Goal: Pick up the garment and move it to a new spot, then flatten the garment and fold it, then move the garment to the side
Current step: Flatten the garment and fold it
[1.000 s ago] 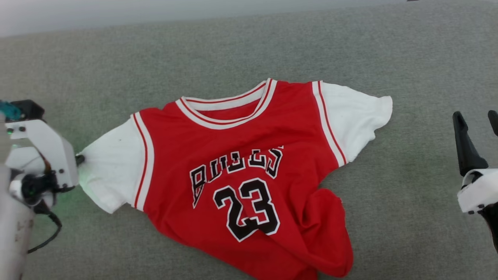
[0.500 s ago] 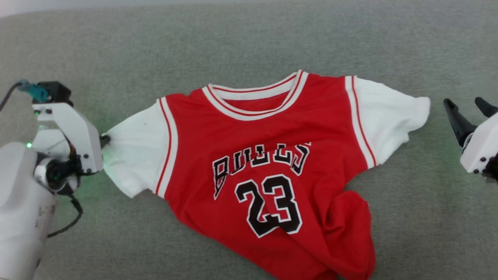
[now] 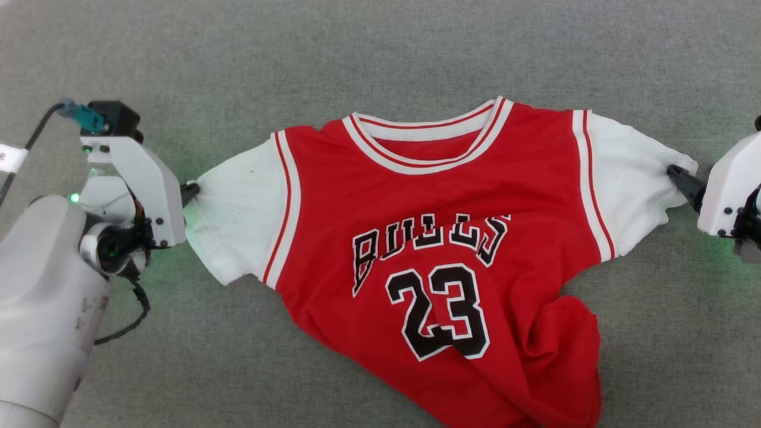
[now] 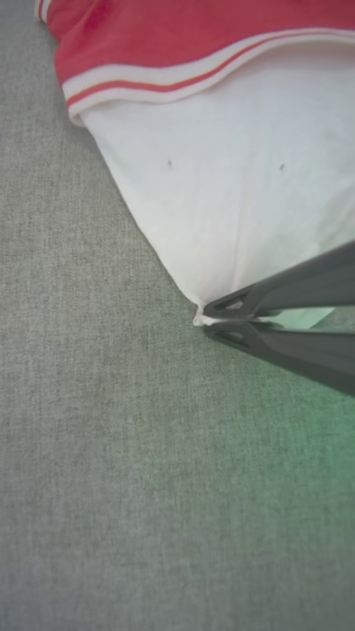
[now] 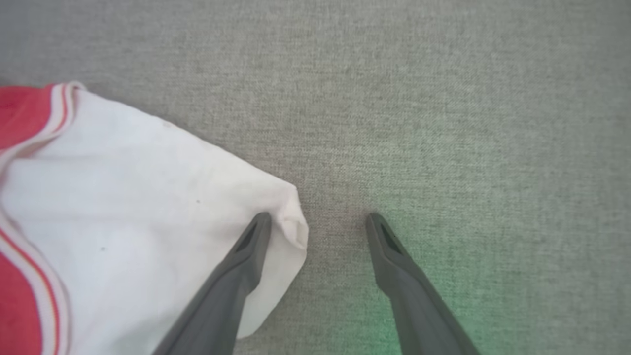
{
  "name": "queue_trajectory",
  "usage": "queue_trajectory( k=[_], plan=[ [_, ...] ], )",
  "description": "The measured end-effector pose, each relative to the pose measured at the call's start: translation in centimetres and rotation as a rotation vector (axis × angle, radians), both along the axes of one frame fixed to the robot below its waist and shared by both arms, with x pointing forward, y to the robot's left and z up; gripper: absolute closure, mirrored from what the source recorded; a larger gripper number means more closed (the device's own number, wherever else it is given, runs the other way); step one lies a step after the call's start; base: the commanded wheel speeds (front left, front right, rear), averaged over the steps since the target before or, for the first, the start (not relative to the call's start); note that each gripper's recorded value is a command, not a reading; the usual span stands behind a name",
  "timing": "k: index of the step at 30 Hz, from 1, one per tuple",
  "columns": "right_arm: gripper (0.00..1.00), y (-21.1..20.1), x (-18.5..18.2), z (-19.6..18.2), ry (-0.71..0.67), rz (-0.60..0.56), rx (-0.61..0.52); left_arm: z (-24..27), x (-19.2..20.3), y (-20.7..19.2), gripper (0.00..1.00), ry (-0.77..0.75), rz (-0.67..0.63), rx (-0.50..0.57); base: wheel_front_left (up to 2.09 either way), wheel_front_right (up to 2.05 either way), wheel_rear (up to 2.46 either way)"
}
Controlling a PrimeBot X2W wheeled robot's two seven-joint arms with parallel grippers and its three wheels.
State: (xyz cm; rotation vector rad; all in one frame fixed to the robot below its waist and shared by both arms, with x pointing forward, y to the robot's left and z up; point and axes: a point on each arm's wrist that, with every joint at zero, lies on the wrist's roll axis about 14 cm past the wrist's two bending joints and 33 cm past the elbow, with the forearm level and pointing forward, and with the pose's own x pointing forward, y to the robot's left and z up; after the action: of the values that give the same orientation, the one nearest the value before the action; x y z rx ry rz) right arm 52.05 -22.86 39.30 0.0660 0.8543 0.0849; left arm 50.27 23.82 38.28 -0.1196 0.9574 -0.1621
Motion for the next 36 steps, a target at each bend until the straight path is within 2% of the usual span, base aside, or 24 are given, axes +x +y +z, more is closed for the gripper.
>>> queue_trajectory(
  k=[1, 2, 3, 4, 10, 16, 23, 27, 36],
  plan=[
    [0.00, 0.0, 0.1, -0.1, 0.013, -0.001, -0.001, 0.0, 0.0, 0.0, 1.00, 0.000, 0.001, -0.003, 0.00, 0.00, 0.00],
    [0.11, -0.1, 0.1, -0.2, 0.029, -0.005, 0.000, 0.1, 0.0, 0.0, 1.00, -0.001, 0.001, -0.004, 0.00, 0.00, 0.00],
    [0.87, 0.0, 0.1, -0.3, 0.048, -0.006, 0.006, 0.1, -0.1, -0.1, 1.00, 0.000, 0.000, -0.004, 0.00, 0.00, 0.00],
    [1.00, 0.1, 0.1, -0.3, 0.061, -0.003, 0.009, 0.2, -0.1, -0.1, 1.00, 0.000, 0.000, -0.005, 0.00, 0.00, 0.00],
    [1.00, 0.1, -0.5, 0.3, 0.118, 0.003, 0.010, 0.8, -0.8, 0.0, 1.00, 0.015, -0.002, 0.000, 0.00, 0.00, 0.00],
    [1.00, 0.6, -0.1, 3.3, 0.048, 0.018, 0.007, 3.6, -0.4, 0.7, 1.00, -0.028, 0.010, 0.024, 0.00, 0.00, 0.00],
    [1.00, 2.3, 1.9, 10.4, -0.157, 0.047, 0.020, 12.4, 2.9, 0.4, 1.00, -0.254, -0.001, 0.063, 0.00, 0.00, 0.00],
    [1.00, 3.9, 3.0, 15.9, -0.312, 0.073, 0.037, 18.5, 4.2, -0.5, 1.00, -0.396, -0.027, 0.083, 0.00, 0.00, 0.00],
    [1.00, 7.2, 2.7, 29.2, -0.683, 0.141, 0.044, 33.0, 4.0, -2.7, 1.00, -0.713, -0.095, 0.163, 0.00, 0.00, 0.00]
  ],
)
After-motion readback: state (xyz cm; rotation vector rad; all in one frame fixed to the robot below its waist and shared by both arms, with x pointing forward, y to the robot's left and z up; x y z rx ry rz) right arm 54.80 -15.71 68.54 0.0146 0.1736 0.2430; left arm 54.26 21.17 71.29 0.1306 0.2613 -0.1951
